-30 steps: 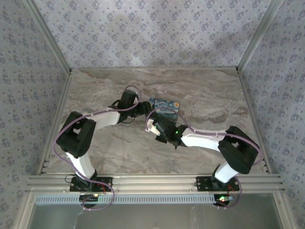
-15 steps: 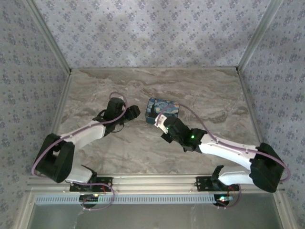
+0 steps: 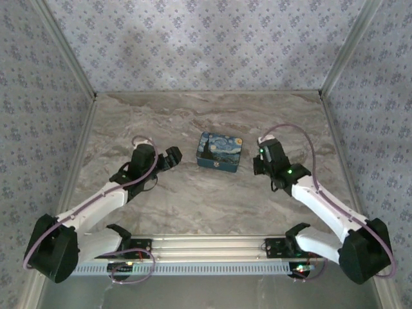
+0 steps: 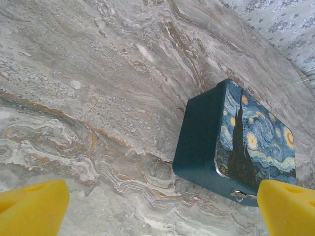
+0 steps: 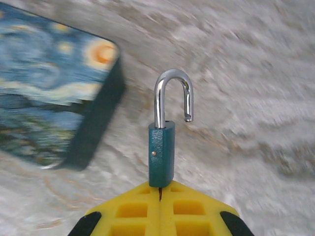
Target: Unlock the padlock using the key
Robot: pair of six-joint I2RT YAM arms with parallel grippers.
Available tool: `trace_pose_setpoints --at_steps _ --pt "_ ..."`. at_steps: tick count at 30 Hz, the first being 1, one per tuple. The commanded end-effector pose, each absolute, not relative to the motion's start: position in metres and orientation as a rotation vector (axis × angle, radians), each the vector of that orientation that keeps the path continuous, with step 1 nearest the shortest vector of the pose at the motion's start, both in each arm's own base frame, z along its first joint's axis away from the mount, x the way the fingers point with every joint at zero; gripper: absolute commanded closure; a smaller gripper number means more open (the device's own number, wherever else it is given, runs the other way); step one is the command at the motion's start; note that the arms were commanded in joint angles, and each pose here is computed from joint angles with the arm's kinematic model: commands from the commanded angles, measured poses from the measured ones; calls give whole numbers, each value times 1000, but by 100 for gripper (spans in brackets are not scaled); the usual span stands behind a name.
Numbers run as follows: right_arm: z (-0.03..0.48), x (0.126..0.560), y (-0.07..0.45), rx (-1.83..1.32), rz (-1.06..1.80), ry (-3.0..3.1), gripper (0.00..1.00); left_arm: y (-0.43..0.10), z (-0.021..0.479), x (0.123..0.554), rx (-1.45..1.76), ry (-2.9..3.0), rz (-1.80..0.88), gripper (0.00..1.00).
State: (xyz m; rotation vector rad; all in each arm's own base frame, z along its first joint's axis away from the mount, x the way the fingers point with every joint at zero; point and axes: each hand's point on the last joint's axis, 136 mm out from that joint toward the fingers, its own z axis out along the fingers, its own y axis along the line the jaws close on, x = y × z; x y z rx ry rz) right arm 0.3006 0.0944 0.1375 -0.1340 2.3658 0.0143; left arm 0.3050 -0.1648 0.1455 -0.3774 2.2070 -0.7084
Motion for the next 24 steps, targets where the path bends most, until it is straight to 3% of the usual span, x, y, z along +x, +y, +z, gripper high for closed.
trace_pose_setpoints --at_steps 1,9,24 --pt "116 299 69 99 19 2507 100 -160 143 300 -392 2209 -673 2" --pt "93 327 40 297 -22 2554 100 -165 137 297 -394 2219 -679 2" --pt "51 363 31 435 -22 2642 100 -166 135 294 -396 2223 -669 2"
